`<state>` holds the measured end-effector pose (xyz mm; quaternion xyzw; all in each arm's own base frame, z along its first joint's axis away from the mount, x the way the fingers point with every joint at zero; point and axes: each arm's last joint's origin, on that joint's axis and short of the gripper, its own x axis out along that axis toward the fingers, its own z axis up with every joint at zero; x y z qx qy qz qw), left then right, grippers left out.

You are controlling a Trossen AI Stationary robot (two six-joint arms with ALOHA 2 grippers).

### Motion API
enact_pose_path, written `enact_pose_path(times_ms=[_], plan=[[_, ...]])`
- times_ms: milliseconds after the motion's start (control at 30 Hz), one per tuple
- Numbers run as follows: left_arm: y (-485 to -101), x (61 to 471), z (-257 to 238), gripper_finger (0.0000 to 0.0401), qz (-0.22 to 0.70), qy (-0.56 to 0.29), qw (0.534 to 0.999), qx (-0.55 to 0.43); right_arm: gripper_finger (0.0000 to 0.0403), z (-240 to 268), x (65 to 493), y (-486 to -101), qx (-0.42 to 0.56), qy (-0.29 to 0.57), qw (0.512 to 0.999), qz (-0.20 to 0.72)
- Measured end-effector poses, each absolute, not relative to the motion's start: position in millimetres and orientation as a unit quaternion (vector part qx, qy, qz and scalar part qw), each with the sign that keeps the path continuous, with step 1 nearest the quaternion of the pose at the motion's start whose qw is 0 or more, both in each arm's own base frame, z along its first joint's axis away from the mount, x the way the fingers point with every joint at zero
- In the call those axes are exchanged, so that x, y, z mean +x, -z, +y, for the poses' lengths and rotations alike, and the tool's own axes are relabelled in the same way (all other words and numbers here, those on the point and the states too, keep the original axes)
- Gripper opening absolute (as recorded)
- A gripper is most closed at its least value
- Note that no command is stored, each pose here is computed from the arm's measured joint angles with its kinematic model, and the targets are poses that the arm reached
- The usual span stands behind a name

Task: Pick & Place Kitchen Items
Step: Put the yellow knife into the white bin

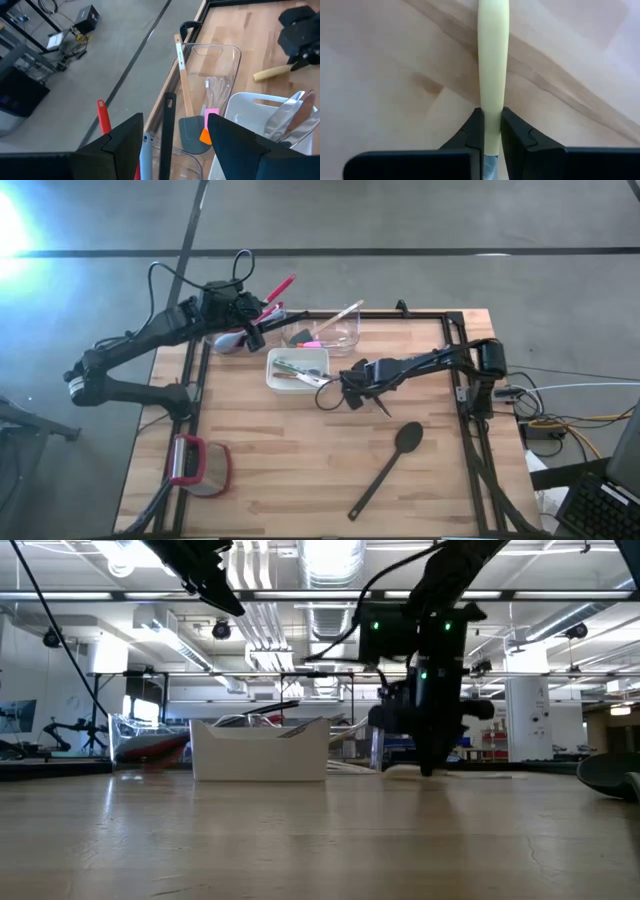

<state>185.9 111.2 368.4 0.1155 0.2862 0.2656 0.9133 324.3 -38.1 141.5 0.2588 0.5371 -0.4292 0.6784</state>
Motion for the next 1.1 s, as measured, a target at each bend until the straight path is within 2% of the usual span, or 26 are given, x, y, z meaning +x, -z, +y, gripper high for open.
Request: enact_pose_path(times_ms=[200,367,600,833,1100], plan=[[-367,185,111,0.0227,0.29,-0.266,0.913,0.103,0.0028,-28,309,-179,0.236,0.401,0.698,0.544],[-367,186,110,0.0227,0.285,-0.257,0.919,0.091,0.0028,-18,298,-213,0.22,0.322,0.745,0.542],[-357,203,110,0.0227,0.284,-0.154,0.944,0.072,0.0028,-8,282,-255,0.217,0.191,0.792,0.538],[-333,244,103,0.0227,0.326,-0.053,0.94,0.088,0.0028,-8,279,-293,0.186,0.18,0.766,0.589],[-337,295,74,0.0227,0.319,0.032,0.936,0.144,0.0028,-10,309,-306,0.117,0.155,0.752,0.63]])
